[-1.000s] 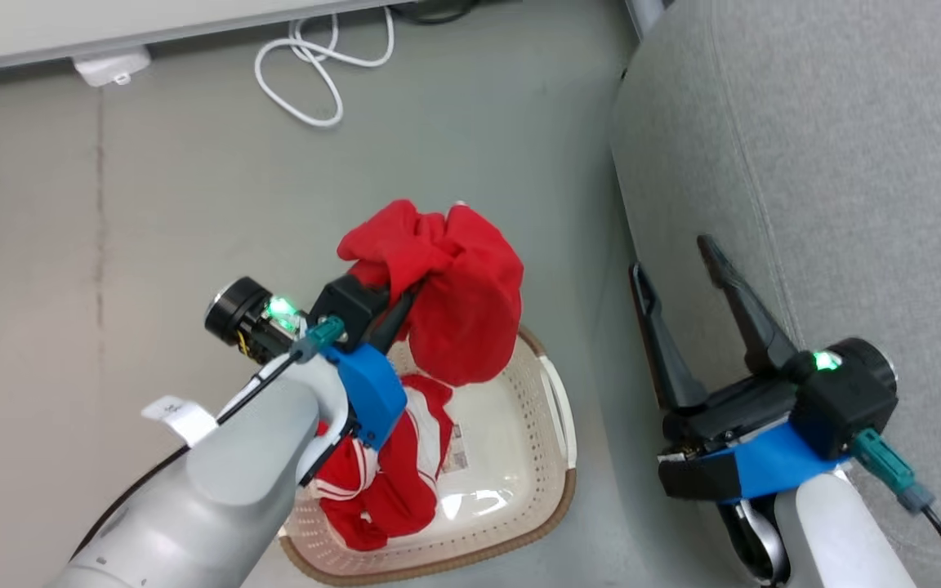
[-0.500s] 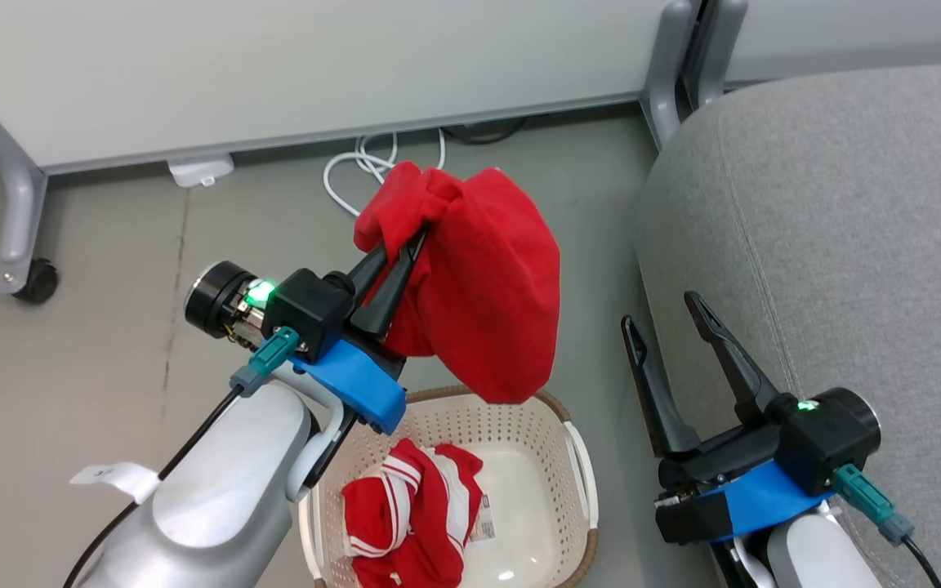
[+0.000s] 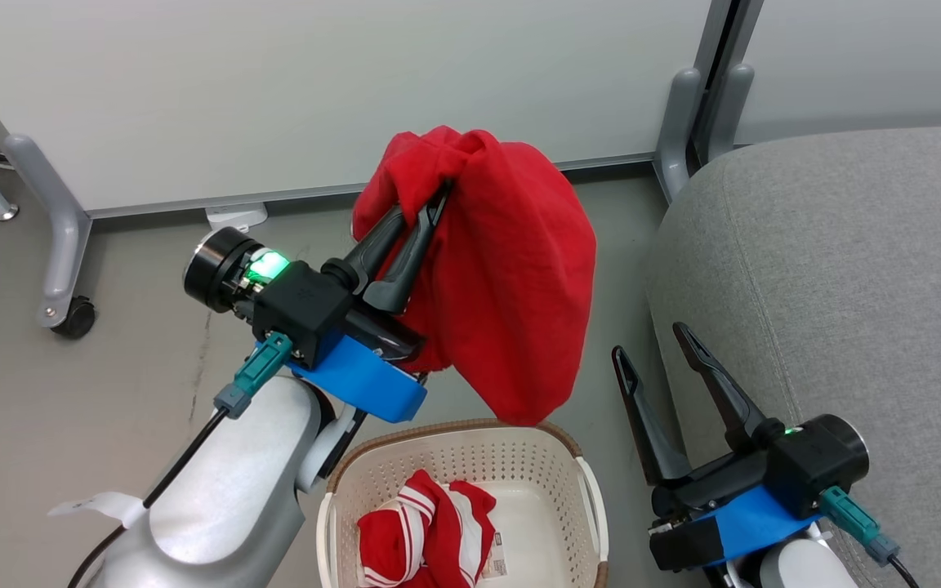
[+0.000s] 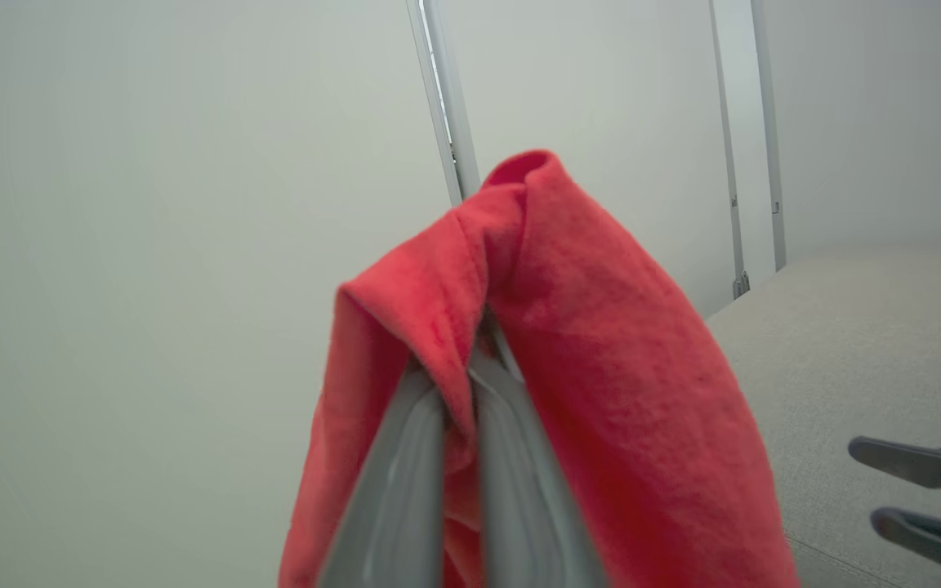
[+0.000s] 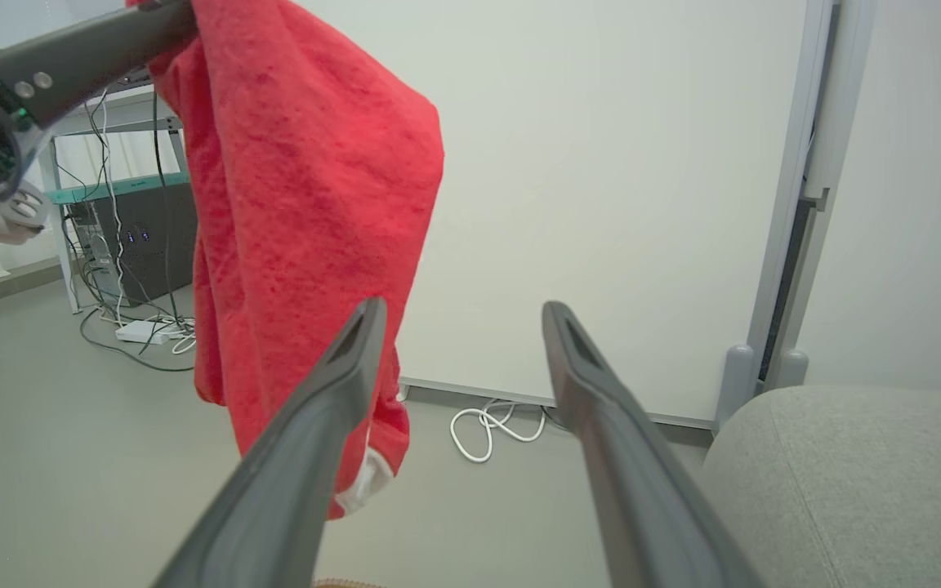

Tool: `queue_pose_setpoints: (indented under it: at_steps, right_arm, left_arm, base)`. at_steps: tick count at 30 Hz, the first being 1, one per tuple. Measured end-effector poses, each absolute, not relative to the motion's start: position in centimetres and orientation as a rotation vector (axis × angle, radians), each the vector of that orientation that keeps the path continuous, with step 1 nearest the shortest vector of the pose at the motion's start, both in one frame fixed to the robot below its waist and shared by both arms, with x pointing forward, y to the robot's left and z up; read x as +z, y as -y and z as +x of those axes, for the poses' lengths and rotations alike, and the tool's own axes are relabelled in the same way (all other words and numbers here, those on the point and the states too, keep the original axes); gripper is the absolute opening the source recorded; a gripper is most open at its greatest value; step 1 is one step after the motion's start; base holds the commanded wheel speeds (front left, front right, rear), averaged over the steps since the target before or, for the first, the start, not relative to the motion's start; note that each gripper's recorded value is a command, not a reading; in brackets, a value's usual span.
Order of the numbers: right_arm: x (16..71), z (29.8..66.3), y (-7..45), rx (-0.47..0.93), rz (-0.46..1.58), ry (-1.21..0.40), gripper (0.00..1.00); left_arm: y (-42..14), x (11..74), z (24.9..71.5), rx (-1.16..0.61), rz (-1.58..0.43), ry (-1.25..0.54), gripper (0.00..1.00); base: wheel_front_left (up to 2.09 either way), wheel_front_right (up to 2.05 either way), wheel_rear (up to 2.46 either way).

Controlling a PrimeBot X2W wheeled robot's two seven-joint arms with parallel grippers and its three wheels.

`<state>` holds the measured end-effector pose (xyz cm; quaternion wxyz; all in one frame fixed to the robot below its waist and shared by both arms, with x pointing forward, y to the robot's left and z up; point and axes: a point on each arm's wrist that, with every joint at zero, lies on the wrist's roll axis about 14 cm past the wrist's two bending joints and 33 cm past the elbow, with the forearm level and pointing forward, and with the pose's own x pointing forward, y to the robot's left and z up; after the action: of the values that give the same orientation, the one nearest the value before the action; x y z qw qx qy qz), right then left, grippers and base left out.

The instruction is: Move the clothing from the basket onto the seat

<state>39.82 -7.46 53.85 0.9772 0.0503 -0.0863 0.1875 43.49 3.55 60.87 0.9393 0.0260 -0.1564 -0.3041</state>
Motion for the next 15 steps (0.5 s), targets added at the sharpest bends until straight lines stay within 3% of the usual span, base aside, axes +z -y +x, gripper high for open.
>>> queue_pose_setpoints:
  at_steps: [15]
  right_arm:
    - [53.3,39.5,4.7,0.463,0.096,0.153,1.00]
  left_arm:
    - [-3.0,61.8,42.3,-0.640,0.056,0.354,0.00]
  base:
    - [0.00,0.00,0.00]
